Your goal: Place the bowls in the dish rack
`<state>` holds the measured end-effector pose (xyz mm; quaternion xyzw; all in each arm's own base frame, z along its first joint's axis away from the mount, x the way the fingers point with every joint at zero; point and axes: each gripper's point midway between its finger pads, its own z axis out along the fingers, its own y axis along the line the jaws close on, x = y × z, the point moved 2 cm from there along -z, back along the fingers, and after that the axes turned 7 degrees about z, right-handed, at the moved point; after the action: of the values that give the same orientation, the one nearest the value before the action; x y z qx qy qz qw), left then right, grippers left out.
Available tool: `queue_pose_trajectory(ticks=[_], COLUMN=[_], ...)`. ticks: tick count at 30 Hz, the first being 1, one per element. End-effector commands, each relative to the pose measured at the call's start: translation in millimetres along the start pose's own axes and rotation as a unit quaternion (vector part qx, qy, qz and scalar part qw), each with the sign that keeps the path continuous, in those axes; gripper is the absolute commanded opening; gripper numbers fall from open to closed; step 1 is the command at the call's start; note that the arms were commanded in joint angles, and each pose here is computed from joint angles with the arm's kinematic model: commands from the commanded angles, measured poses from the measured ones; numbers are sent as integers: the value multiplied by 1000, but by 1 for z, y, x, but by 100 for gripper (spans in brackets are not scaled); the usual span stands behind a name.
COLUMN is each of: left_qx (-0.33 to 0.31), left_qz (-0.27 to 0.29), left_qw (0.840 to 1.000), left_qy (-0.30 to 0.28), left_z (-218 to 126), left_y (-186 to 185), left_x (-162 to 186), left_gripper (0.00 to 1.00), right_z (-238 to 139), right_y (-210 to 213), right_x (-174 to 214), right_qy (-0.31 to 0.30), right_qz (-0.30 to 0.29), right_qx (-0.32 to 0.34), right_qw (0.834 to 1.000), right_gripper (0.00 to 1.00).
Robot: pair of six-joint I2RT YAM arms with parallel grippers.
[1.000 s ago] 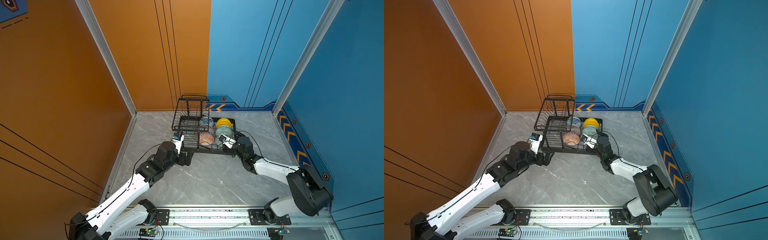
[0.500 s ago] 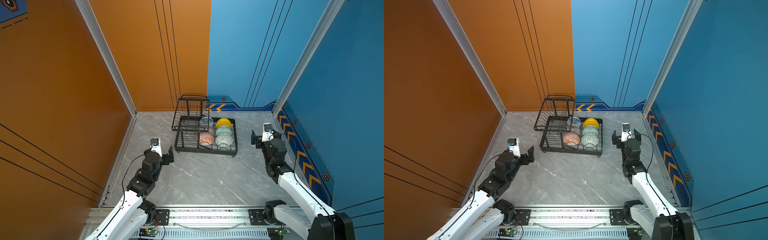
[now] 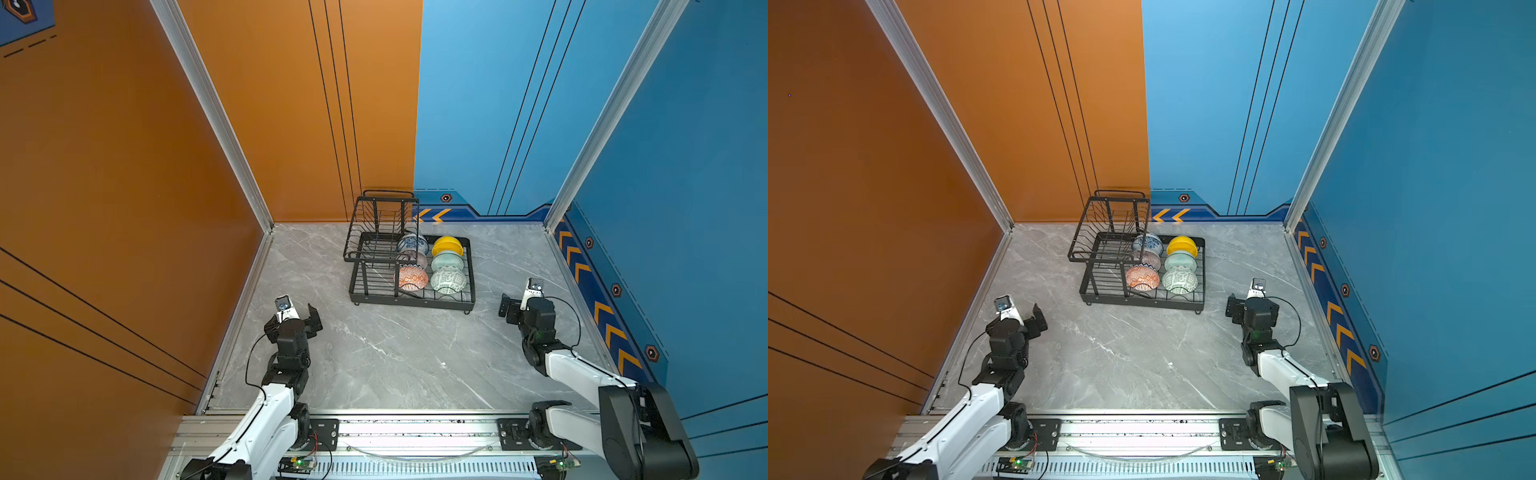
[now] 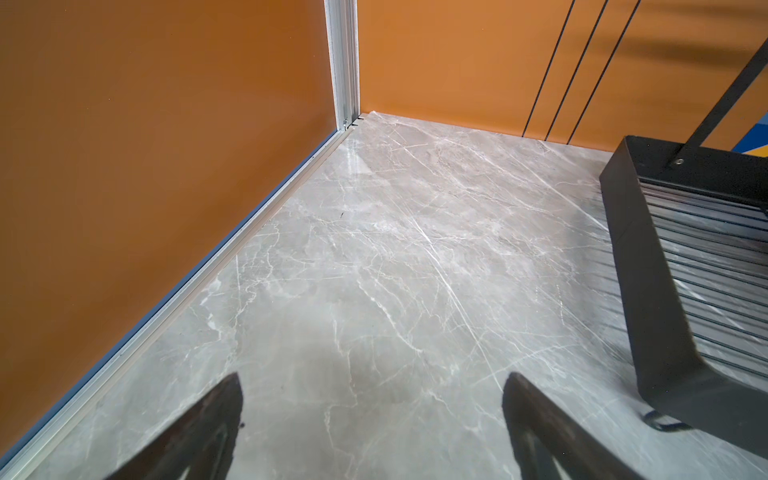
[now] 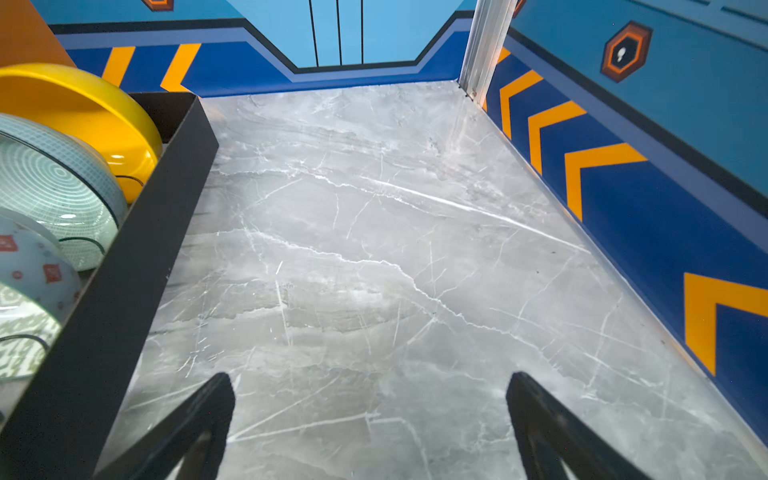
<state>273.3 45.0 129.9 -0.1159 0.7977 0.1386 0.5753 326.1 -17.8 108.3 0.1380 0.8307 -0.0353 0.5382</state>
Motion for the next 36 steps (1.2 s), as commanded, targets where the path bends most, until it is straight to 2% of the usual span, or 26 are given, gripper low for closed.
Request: queue_pose_trajectory(ticks=[1,7,9,11,13,15,19,23,27,30,36], left_qx=[26,45,55,71,79,84,96,105,108,116,131], left_qz=[-9,2,5,9,26,31,33,50,31,41,53], left_qw=[999,999,998,997,997,996,995,993,991,992,990], left_qy=[-34,-14,-11,-20,5,16,17,-6,-66,-8,-4], left_z=[5,32,41,52,62,67,67,67,75,81,89], left_y=[-7,-22,-29,-37,-44,-46,-48,-49,-49,-51,-61], left_x=[-7,-10,-13,-18,-18,-16,-16,-19,-3,2,0], left_gripper=[98,98,98,98,98,98,98,98,98,98,98], right_z=[3,25,40,40,41,41,43,43,43,42,41], right_y=[5,4,4,5,6,5,5,5,5,6,7], right_x=[-25,-28,-15,-10,-13,-11,-12,-12,-12,-12,-12], right_qy=[-66,-77,-79,-49,-77,-57,-59,-63,-62,-63,-67], right_qz=[29,6,9,-5,0,-2,1,1,1,-1,-7], right_qx=[-13,12,10,26,15,19,14,13,14,14,17], right_qw=[997,997,997,998,997,998,998,998,998,998,998], right_gripper=[100,100,100,99,100,100,100,100,100,100,100])
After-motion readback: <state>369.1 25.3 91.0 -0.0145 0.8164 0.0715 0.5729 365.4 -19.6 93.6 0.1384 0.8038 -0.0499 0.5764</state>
